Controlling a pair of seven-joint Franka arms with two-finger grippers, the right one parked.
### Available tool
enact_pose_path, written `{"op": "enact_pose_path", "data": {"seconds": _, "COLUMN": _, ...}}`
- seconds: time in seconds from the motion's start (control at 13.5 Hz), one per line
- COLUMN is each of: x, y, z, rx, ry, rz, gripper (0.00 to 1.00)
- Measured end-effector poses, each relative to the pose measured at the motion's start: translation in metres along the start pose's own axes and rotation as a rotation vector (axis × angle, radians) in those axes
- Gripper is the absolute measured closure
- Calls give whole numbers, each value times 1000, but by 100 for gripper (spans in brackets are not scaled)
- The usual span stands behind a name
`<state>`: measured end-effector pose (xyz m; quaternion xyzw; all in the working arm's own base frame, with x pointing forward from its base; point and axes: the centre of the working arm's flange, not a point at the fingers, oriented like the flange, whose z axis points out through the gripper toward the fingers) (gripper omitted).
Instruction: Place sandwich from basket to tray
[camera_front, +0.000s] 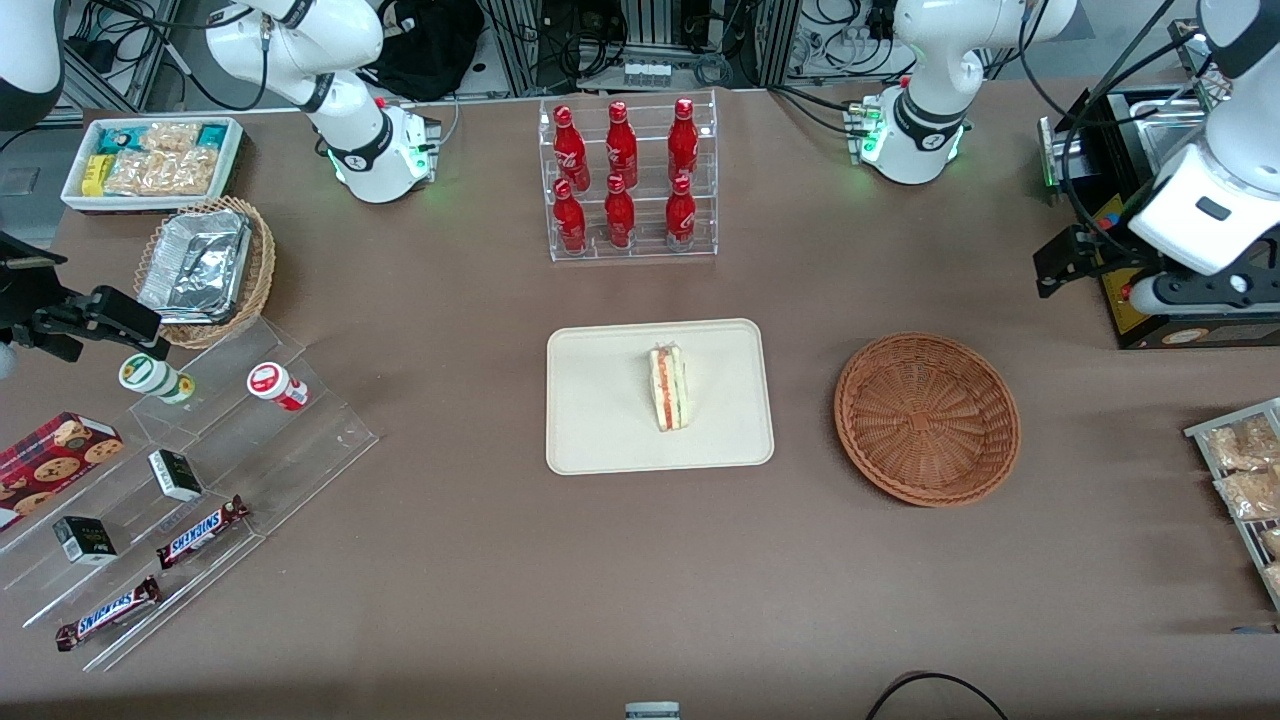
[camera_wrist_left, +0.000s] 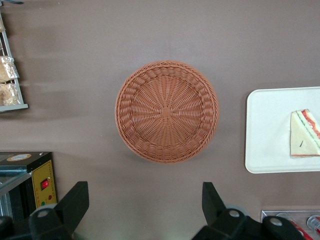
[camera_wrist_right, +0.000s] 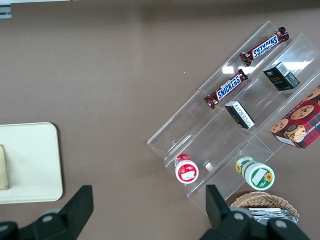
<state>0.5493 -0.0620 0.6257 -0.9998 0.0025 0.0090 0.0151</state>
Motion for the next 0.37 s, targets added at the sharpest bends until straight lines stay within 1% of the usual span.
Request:
{"op": "enact_pose_path", "data": {"seconds": 0.15, "x": 2, "y": -2, "z": 2, "rx": 6, "ry": -12, "rz": -3, "gripper": 0}}
{"op": "enact_pose_path", "data": {"seconds": 0.37, "x": 2, "y": -2, "z": 0, "rx": 14, "ry": -8, "rz": -1, "gripper": 0}}
